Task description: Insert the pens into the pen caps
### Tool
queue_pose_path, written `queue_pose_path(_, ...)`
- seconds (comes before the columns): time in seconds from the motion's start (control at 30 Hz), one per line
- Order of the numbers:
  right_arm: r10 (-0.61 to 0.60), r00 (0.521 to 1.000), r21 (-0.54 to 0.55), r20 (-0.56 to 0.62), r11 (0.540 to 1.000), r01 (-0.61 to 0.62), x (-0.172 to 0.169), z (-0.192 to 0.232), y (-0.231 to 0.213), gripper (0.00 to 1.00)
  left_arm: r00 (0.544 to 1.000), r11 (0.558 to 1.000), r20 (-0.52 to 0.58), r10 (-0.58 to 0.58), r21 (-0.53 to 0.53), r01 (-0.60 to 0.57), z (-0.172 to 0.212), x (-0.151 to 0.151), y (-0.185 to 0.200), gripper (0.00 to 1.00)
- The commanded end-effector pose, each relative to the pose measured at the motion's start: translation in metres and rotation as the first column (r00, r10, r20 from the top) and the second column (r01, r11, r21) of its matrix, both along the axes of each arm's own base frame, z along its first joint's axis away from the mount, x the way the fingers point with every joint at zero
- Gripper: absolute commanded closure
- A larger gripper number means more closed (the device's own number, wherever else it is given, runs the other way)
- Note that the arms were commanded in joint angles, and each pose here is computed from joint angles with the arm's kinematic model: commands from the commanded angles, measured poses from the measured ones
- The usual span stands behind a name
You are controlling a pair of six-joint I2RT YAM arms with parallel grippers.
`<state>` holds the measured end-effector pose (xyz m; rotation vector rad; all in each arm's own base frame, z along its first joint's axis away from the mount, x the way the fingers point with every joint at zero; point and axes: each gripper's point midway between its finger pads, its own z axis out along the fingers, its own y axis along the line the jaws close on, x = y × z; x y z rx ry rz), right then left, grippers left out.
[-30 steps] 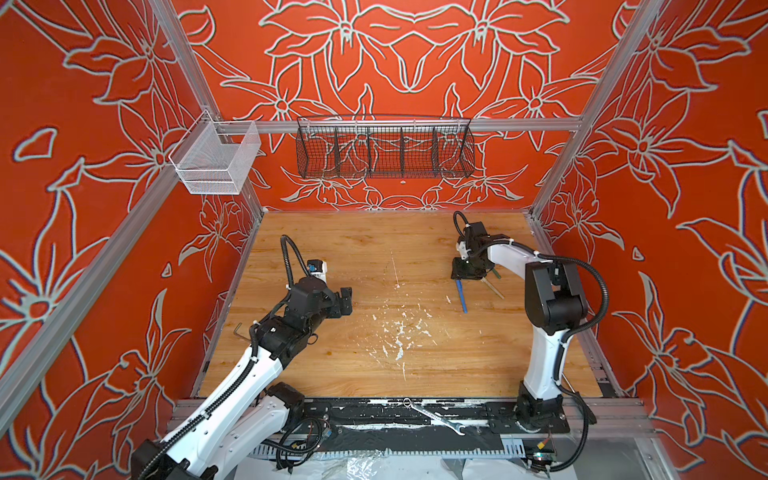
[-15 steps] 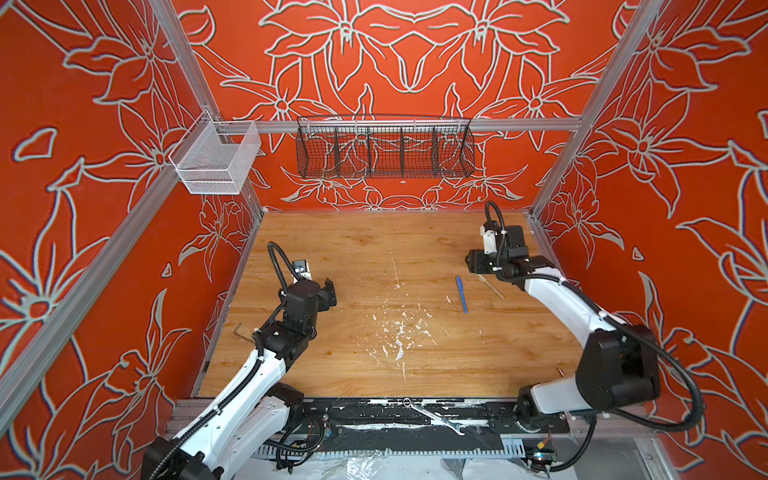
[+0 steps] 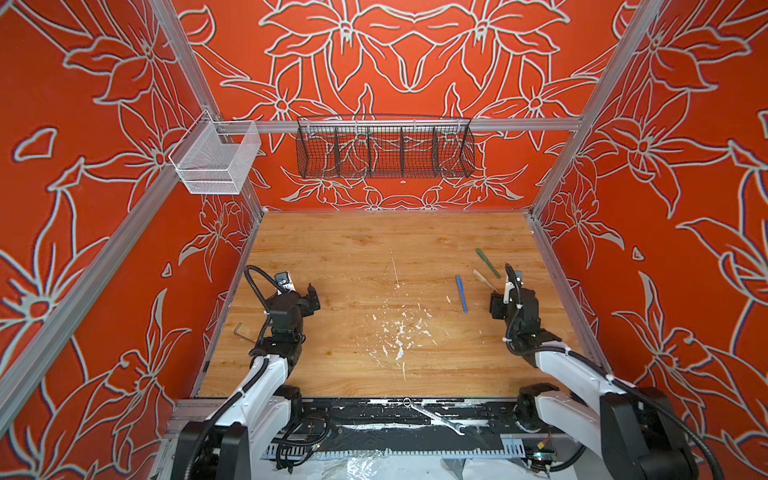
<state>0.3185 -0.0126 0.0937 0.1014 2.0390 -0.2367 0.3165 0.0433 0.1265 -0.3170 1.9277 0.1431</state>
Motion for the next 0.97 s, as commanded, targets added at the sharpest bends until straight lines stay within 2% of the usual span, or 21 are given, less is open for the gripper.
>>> queue_pose_path(0.0,0.039,0.971,-0.035,0.237,0.999,-0.032,0.022,0.042,0.004,0.32,0.996,0.996,0.014,-0.086,-0.012,0.086,-0.005,0.016,-0.011,0.03)
queue_pose_path(0.1,0.087,0.977,-0.047,0.195,0.996,-0.079,0.033,0.026,0.012,0.32,0.994,0.994,-0.044,-0.104,-0.027,0.103,-0.022,0.031,-0.013,0.03)
queue_pose_path(0.17,0.167,0.970,-0.059,0.176,0.986,-0.159,0.037,0.009,0.025,0.31,0.986,0.990,-0.097,-0.138,-0.032,0.135,-0.035,0.042,-0.018,0.03)
queue_pose_path(0.2,0.163,0.966,-0.063,0.200,0.986,-0.153,0.042,0.009,0.025,0.30,0.985,0.992,-0.121,-0.123,-0.016,0.122,-0.039,0.046,-0.018,0.03)
queue_pose_path(0.23,0.163,0.967,-0.064,0.195,0.986,-0.154,0.042,0.007,0.025,0.06,0.984,0.994,-0.143,-0.109,0.009,0.112,-0.042,0.049,-0.018,0.03)
queue_pose_path(0.27,0.159,0.976,-0.061,0.152,0.987,-0.151,0.040,0.004,0.024,0.03,0.984,0.993,-0.131,-0.118,0.001,0.119,-0.041,0.046,-0.020,0.03)
queue_pose_path(0.37,0.160,0.969,-0.053,0.186,0.987,-0.152,0.042,0.008,0.024,0.03,0.982,0.992,-0.143,-0.123,-0.003,0.124,-0.042,0.048,-0.020,0.03)
queue_pose_path(0.47,0.156,0.979,-0.040,0.134,0.988,-0.152,0.043,0.004,0.023,0.03,0.982,0.992,-0.140,-0.124,-0.003,0.125,-0.042,0.047,-0.020,0.03)
queue_pose_path(0.93,0.150,0.983,-0.004,0.106,0.989,-0.150,0.051,0.001,0.018,0.03,0.980,0.990,-0.142,-0.140,-0.020,0.139,-0.043,0.048,-0.020,0.03)
